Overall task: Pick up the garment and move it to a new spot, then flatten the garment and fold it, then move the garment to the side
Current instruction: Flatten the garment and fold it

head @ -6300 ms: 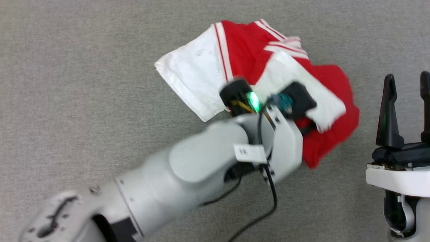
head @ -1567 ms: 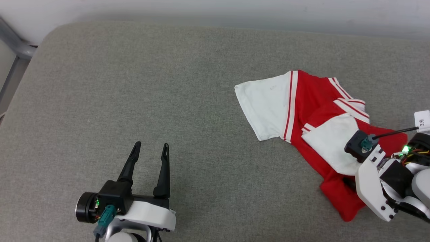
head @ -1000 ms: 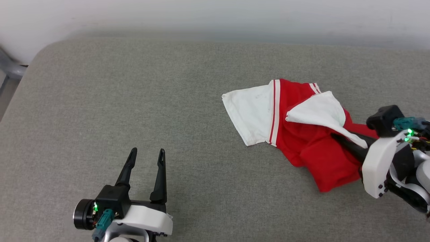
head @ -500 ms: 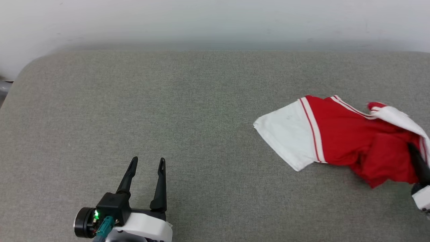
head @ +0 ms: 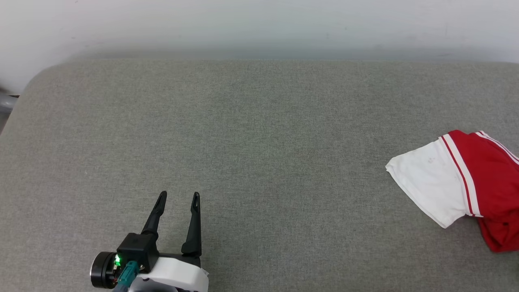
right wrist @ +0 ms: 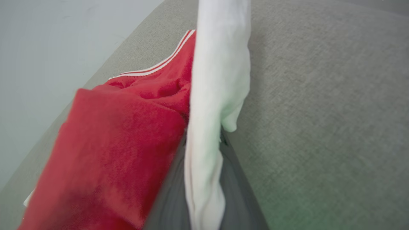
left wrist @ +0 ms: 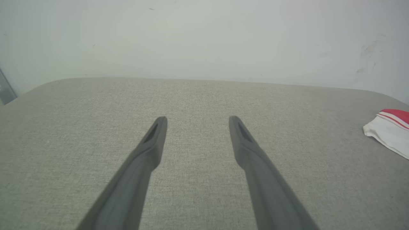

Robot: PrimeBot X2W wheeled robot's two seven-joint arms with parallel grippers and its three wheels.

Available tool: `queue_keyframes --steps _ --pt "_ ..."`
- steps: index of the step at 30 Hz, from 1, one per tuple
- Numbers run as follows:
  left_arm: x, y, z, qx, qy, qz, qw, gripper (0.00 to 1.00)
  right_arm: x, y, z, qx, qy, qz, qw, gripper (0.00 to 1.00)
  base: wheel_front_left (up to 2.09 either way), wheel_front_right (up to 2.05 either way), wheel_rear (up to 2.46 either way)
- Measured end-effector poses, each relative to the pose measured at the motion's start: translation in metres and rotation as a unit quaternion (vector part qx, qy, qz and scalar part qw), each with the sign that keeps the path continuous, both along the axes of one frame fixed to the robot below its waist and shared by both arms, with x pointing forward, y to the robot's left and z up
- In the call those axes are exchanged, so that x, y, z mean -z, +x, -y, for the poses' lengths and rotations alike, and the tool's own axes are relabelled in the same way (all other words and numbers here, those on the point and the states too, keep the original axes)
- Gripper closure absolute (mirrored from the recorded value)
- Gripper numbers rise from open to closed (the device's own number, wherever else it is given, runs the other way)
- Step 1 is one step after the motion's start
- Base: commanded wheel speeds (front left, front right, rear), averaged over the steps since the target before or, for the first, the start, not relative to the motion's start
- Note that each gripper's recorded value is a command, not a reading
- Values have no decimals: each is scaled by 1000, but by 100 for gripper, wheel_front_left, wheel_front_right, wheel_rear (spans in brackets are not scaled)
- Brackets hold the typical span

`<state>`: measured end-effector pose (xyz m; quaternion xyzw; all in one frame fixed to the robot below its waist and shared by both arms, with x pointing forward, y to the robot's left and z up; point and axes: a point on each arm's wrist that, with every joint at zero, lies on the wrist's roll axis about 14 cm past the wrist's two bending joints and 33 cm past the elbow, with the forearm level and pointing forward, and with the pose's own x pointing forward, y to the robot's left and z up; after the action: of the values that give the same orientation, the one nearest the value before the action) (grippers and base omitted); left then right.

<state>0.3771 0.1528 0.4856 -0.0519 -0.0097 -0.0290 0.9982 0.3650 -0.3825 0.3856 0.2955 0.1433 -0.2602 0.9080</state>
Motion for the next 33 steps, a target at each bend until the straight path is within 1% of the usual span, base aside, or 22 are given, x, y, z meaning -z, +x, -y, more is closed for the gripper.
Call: queue_keyframes --steps 1,2,3,6,8,11,13,15,17,20,25,27,29,31,33 --pt "0 0 0 0 0 1 1000 0 -2 2 0 -1 -6 2 1000 78 0 0 0" --pt "-1 0 0 -1 0 1 1000 0 -5 3 1 -3 -15 5 1000 23 0 0 0" --pt "-2 -1 0 -1 0 3 1000 0 -9 4 4 -8 -30 6 999 0 0 0 0" --pt "-3 -3 0 -1 0 4 1000 0 -29 8 23 -18 -86 9 996 0 0 0 0" --pt "-4 -4 0 0 0 6 1000 0 -58 15 44 -10 -129 34 991 0 0 0 0" --pt "-6 -5 0 0 0 8 1000 0 -108 21 70 4 -199 78 977 0 0 0 0" --pt "-8 -6 1 0 0 12 1000 0 -136 26 69 0 -239 111 965 0 0 0 0" --pt "-10 -6 1 0 0 14 1000 0 -164 36 54 -14 -275 152 949 0 0 0 0" --pt "-12 -8 1 1 5 18 1000 0 -189 43 33 -38 -315 184 930 0 0 0 0" --pt "-14 -10 1 0 9 21 1000 0 -220 55 -3 -87 -376 220 896 0 0 0 0" --pt "-19 -10 -2 -4 19 29 999 0 -254 78 -78 -189 -417 249 854 0 0 0 0" --pt "-21 -10 -4 -8 27 32 999 0 -254 85 -107 -238 -424 237 841 0 0 0 0" --pt "-22 -9 -6 -10 31 34 999 0 -244 91 -132 -288 -423 213 832 0 0 0 0" --pt "-23 -8 -8 -14 36 37 999 0 -228 96 -154 -338 -424 177 821 0 0 0 0" --pt "-24 -7 -10 -18 37 38 998 0 -207 100 -171 -385 -412 136 815 0 0 0 0"
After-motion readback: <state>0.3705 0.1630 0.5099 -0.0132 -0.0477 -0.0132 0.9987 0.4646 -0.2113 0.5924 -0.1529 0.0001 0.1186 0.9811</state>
